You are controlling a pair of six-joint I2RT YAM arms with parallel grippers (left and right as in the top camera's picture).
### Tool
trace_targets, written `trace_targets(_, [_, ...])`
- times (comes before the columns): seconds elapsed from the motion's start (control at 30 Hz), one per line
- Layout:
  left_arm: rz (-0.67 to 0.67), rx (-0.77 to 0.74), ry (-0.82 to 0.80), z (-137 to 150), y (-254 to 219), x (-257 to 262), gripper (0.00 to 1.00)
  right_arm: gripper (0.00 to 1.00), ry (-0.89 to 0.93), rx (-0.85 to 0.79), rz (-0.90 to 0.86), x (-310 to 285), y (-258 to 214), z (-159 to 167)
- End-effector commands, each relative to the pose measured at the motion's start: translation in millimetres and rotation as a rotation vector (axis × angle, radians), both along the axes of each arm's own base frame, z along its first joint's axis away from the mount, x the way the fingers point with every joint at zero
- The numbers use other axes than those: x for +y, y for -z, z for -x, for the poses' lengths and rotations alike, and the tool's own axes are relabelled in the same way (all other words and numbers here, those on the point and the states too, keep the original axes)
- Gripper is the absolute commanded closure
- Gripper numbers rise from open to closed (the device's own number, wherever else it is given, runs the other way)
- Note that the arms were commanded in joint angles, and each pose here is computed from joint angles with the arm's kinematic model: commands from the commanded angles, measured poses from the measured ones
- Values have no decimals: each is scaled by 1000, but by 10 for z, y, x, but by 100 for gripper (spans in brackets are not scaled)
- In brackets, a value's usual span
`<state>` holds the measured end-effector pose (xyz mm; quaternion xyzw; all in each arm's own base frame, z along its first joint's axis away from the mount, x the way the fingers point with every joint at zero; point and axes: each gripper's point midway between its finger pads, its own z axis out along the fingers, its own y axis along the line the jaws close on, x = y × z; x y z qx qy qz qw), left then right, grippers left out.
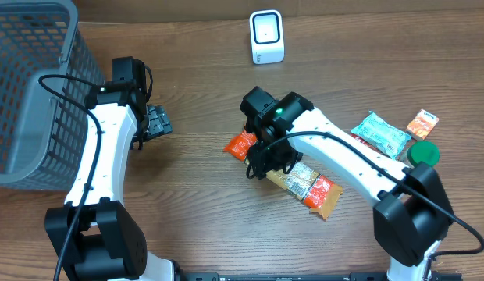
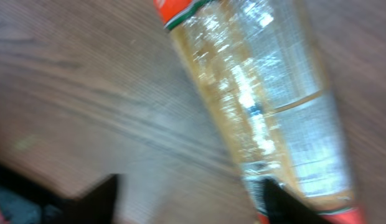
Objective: Scan the item barcode
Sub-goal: 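Lower the right gripper and grasp the pasta pack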
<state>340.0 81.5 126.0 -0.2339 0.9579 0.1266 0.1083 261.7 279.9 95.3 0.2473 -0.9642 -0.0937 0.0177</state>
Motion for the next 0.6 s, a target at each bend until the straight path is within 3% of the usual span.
trace_targets(0.0, [-14,-30,27,-43,-123,-1,0,0,-30,-187,87,-162,-124,-321])
trace_targets(0.17, [-14,-30,27,-43,-123,-1,0,0,-56,-261,78,-122,-149,-479])
trace_targets(0.3, [-14,-30,27,-44,-123,-1,0,1,-242,-231,41,-40,-132,-350])
trace_targets(0.57, [-14,-30,27,-43,-123,-1,0,1,-374,-258,60,106,43,-220])
